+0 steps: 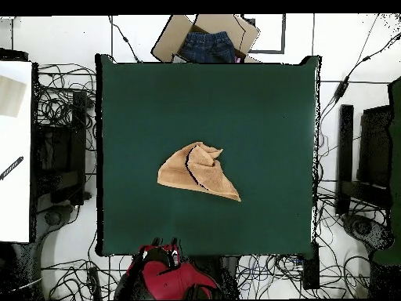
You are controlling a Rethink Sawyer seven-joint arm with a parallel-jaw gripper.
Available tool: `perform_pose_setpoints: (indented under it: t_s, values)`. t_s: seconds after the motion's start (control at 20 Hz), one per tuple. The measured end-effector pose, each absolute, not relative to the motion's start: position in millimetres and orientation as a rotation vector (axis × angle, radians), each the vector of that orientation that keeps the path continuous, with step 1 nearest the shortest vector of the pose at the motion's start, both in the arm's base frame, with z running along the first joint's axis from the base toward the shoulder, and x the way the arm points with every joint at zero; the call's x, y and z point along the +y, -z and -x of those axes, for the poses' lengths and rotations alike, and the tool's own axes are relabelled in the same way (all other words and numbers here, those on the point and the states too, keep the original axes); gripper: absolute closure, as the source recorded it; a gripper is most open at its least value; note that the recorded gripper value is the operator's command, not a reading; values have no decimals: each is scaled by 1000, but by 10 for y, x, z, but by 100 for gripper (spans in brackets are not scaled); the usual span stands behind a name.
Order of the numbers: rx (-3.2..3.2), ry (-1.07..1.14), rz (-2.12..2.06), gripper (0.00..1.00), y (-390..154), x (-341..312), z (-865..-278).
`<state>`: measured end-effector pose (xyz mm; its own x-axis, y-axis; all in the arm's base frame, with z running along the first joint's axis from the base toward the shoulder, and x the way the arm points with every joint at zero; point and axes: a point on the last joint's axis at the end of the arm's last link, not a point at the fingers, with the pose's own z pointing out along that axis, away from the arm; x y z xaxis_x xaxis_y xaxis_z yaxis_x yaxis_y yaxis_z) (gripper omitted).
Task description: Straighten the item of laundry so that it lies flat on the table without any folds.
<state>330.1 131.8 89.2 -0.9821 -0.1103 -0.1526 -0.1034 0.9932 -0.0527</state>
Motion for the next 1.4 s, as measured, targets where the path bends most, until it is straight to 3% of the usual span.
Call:
perform_pose_setpoints:
  t_s: [1.4]
  values:
    - [3134, -13, 126, 0, -362, 1301, -3073]
